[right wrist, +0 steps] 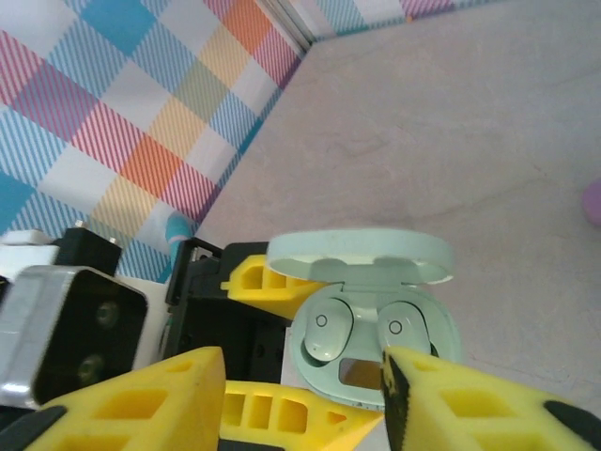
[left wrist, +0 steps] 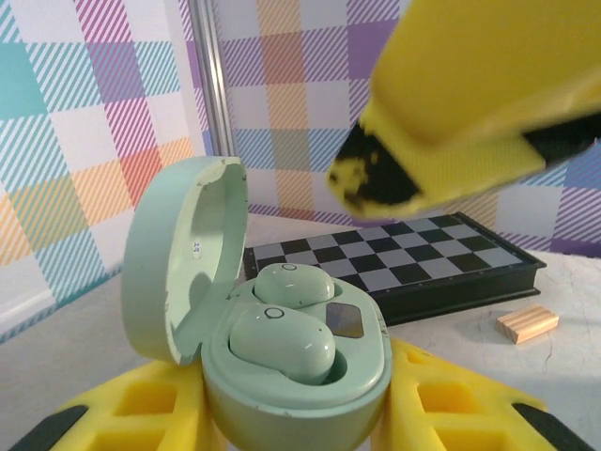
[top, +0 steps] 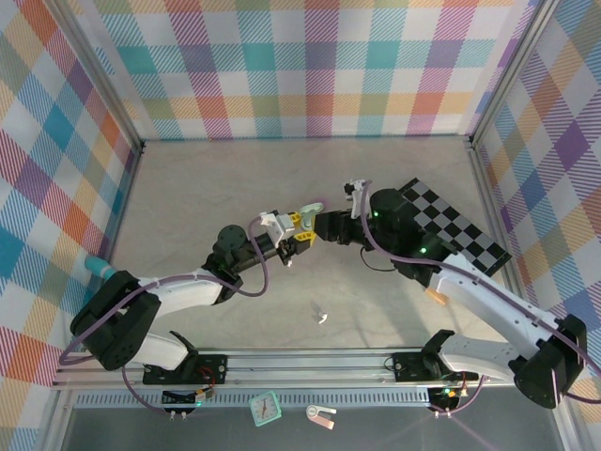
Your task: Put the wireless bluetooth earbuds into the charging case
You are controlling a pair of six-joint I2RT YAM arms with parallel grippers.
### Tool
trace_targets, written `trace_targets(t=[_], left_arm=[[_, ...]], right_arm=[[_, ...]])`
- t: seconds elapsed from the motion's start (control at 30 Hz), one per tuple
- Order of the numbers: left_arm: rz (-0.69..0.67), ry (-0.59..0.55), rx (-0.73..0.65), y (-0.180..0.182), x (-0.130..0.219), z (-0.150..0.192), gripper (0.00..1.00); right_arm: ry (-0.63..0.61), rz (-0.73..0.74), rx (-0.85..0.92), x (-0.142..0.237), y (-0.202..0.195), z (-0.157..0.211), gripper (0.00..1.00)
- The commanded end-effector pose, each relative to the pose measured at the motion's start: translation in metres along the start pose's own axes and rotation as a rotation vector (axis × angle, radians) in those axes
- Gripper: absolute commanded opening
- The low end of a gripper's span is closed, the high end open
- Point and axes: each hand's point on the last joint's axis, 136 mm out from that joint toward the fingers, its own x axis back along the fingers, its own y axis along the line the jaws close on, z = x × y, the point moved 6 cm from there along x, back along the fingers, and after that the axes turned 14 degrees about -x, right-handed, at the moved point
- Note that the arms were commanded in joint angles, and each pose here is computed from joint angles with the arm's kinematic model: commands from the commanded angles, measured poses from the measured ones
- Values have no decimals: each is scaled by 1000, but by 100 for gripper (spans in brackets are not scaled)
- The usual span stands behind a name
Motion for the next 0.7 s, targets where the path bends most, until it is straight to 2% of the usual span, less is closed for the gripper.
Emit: trace_targets(t=[0.0,0.1,0.3,0.43,0.67], left_arm=[[21,-9,-102,-3,5,-11,23],[43,11,-137,-5,9,-13,24],[61,20,-171,-7,13,-19,24],[55,17,-173,-6,14,-21,24],[4,8,-142,0,15,-25,24]], right_arm=[[-85,5,55,14,6,-13,53],[-126,65,54,15,3,-25,61],[-100,153,10,-2,-4,-40,71],[-27,186,7,-18,-10,-37,72],[63,146,-32,-27,-16,-20,73]])
